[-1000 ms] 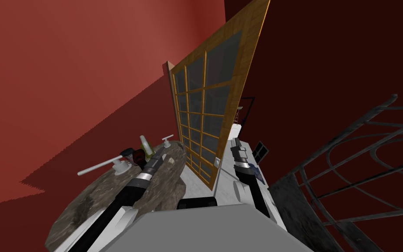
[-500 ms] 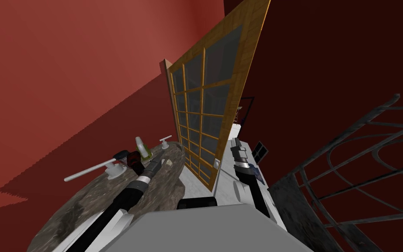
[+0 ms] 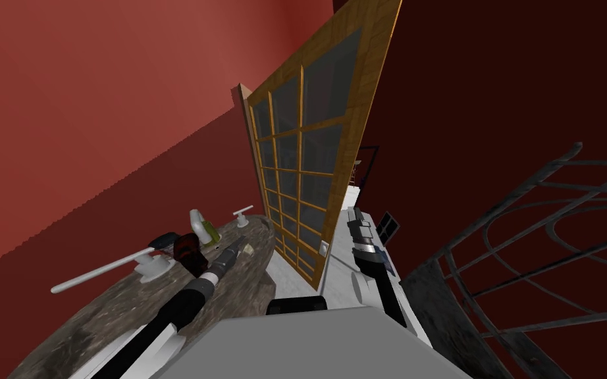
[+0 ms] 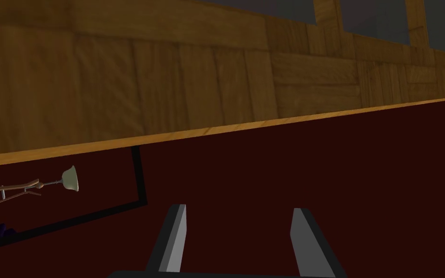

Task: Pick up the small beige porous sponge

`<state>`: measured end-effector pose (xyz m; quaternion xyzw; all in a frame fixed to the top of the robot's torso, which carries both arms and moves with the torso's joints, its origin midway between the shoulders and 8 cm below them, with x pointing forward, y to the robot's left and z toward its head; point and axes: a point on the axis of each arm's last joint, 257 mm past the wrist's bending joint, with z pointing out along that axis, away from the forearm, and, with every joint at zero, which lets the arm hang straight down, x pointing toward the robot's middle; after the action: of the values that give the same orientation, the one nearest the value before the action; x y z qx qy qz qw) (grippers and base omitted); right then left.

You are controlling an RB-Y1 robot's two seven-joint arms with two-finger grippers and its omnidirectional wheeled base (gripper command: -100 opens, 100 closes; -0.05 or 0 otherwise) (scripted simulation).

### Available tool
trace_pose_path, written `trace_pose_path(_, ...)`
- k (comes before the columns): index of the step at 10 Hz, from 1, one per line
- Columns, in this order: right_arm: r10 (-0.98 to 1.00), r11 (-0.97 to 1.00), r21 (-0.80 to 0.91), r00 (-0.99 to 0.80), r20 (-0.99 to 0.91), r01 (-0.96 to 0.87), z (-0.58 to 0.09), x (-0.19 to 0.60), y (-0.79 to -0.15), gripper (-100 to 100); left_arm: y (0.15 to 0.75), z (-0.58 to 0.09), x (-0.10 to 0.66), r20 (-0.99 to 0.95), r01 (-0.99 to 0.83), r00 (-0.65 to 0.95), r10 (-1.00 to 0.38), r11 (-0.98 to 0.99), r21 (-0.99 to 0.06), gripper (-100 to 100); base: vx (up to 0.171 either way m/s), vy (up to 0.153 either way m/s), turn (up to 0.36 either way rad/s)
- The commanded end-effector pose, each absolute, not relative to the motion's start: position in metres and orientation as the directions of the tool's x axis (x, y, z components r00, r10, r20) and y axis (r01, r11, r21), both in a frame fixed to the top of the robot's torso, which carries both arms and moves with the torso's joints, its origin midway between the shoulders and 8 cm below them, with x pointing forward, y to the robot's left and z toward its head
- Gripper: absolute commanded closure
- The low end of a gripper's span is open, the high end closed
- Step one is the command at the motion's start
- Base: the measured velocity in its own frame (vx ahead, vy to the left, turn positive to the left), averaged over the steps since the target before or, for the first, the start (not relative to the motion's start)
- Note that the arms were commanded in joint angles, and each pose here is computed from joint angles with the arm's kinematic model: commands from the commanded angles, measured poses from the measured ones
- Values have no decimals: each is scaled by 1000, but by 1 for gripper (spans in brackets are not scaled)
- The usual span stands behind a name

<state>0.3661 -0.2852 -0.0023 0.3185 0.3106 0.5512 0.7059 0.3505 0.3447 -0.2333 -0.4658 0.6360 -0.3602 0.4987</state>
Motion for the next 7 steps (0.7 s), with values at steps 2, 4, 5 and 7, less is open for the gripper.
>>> trace_pose_path(2,976,189,792,200,-87,-580,-2,366,-285,0,359,-256,342,-333,-321,-83,-939,341,-883,-100,33,-25,-46)
trace_pose_path(4,976,189,792,199,-87,-580,-2,366,-285,0,369,-268,335,-355,-368,-94,-930,363,-856,-100,39,-34,-61)
trace_pose_path(5,976,189,792,199,-87,-580,-2,366,-285,0,379,-280,328,-376,-413,-105,-920,385,-825,-100,40,-33,-58)
trace_pose_path(7,976,189,792,199,-87,-580,-2,366,-285,0,389,-291,320,-398,-455,-118,-910,405,-793,-100,29,-25,-51)
